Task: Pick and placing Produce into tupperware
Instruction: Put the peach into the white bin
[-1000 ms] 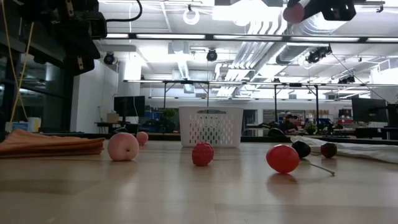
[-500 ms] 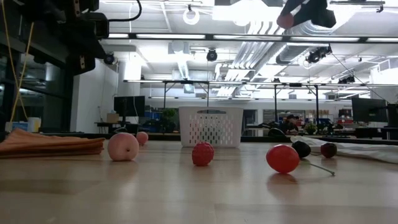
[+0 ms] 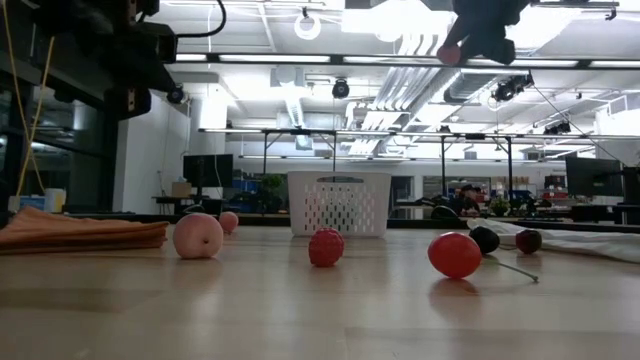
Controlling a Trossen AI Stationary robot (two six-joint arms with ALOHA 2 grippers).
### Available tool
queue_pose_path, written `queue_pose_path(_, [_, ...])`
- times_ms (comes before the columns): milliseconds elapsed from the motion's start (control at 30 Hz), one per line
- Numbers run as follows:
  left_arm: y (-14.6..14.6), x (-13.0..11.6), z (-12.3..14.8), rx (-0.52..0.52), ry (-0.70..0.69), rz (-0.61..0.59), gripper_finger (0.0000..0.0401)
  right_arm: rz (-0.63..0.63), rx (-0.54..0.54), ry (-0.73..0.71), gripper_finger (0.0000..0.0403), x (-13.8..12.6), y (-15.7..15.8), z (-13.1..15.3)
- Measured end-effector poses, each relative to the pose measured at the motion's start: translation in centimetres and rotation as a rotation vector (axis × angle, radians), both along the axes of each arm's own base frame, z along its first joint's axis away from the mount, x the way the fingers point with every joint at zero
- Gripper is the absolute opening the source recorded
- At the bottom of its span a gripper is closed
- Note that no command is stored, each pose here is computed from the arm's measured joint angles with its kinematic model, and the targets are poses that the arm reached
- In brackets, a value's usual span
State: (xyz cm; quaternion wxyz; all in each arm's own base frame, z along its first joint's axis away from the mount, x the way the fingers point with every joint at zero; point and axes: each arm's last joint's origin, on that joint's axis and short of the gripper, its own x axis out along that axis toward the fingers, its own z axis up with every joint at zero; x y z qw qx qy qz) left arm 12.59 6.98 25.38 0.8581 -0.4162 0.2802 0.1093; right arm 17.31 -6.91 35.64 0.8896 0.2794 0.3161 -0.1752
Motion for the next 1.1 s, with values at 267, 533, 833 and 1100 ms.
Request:
queue_pose_path(267, [0.0,0.0,0.0,-0.04,0.001,0.028,0.0003,0.085,0.005,0.036,0.0133,1.4,-2.7,-1.4])
queue_pose_path(533, [0.0,0.0,0.0,-0.065,0.002,0.046,0.0003,0.172,0.004,0.06,0.0133,3.7,-5.2,-3.5])
queue_pose_path(833, [0.0,0.0,0.0,-0.08,0.009,0.073,0.0003,0.235,0.005,0.084,0.0133,5.7,-7.1,-5.8])
queue_pose_path(1100, [0.1,0.0,0.0,-0.073,0.014,0.086,0.0003,0.292,-0.006,0.102,0.0133,8.2,-8.6,-6.6])
